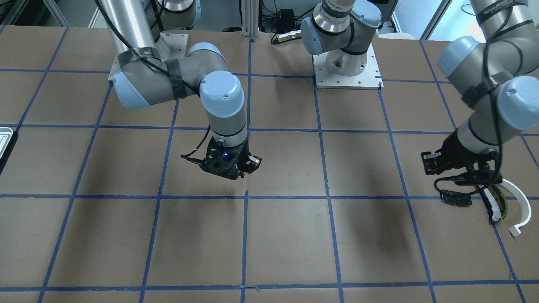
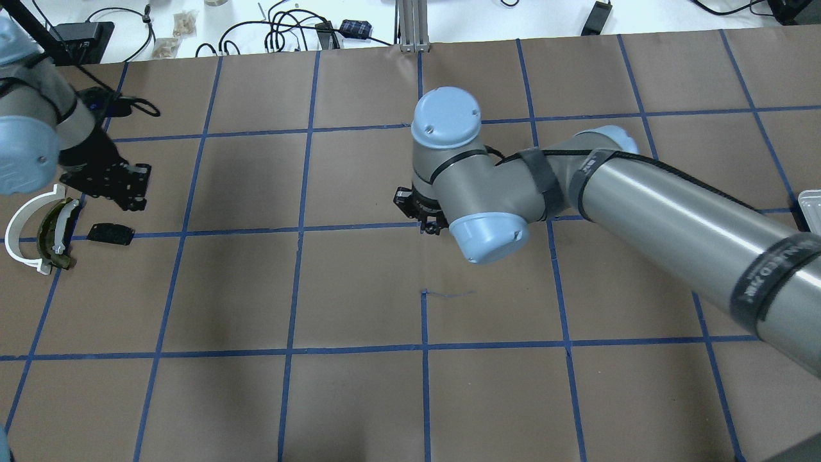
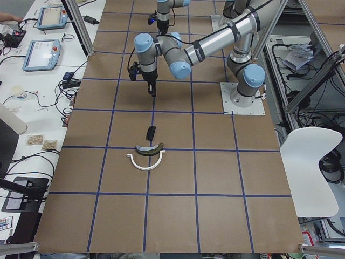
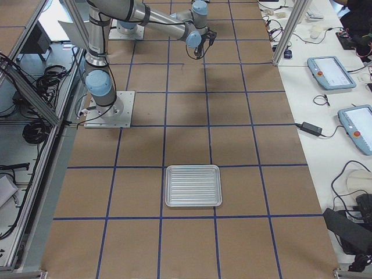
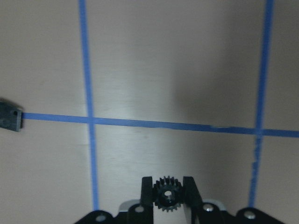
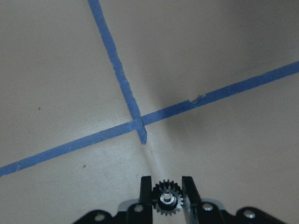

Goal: Place bearing gear from tray to pile

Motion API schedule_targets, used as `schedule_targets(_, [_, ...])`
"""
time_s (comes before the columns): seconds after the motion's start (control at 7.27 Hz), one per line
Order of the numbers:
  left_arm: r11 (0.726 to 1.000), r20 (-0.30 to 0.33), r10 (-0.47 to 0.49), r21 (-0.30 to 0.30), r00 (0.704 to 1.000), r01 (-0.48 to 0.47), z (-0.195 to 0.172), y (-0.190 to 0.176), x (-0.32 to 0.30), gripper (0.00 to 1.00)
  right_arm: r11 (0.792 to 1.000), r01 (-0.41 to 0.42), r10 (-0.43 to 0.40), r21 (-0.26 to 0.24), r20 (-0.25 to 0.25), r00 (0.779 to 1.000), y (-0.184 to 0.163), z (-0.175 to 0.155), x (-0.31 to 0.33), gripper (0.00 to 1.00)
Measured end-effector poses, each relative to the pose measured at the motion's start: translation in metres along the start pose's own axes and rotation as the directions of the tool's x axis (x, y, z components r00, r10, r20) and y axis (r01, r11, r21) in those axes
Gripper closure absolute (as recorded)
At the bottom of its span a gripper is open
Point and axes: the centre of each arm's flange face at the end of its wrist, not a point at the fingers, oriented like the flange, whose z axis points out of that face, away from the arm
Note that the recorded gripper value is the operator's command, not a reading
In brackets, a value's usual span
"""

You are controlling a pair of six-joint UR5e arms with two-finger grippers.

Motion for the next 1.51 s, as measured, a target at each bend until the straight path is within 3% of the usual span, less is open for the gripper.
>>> schedule_targets(0.14, [0.999, -0.005, 0.039, 0.032, 0.999, -0.039, 0.016, 0.0, -0.043, 1.0, 1.0, 0.0, 0.0, 0.0, -0.009, 1.0, 0.009, 0.015, -0.009, 0.17])
schedule_targets(0.28, [0.995, 0.006, 0.073, 0.064, 0.997, -0.074, 0.034, -0.006, -0.068, 1.0, 1.0, 0.001, -0.001, 0.0, -0.014, 1.0, 0.012, 0.021, -0.012, 0.0])
schedule_targets(0.69, [0.993, -0.011, 0.105, 0.049, 0.994, -0.104, 0.08, -0.015, -0.085, 1.0, 0.999, 0.018, -0.018, 0.033, -0.01, 1.0, -0.005, 0.004, -0.01, 0.0])
schedule_targets(0.96, [0.992, -0.001, 0.112, 0.064, 0.994, -0.112, 0.088, -0.023, -0.091, 1.0, 0.995, 0.075, -0.072, 0.059, -0.05, 0.996, -0.04, -0.058, 0.011, 0.0])
schedule_targets(1.24, [0.988, 0.014, 0.12, 0.1, 0.993, -0.121, 0.096, -0.035, -0.09, 1.0, 0.989, 0.143, -0.14, 0.034, -0.086, 0.986, -0.065, -0.146, 0.07, 0.0])
schedule_targets(1.38, [0.985, -0.005, 0.126, 0.12, 0.992, -0.125, 0.099, -0.038, -0.086, 0.8, 0.984, 0.178, -0.175, 0.016, -0.098, 0.98, -0.068, -0.186, 0.107, 0.0])
schedule_targets(1.51, [0.982, -0.024, 0.132, 0.137, 0.991, -0.127, 0.103, -0.041, -0.084, 0.23, 0.977, 0.211, -0.21, 0.003, -0.103, 0.972, -0.07, -0.22, 0.144, 0.0])
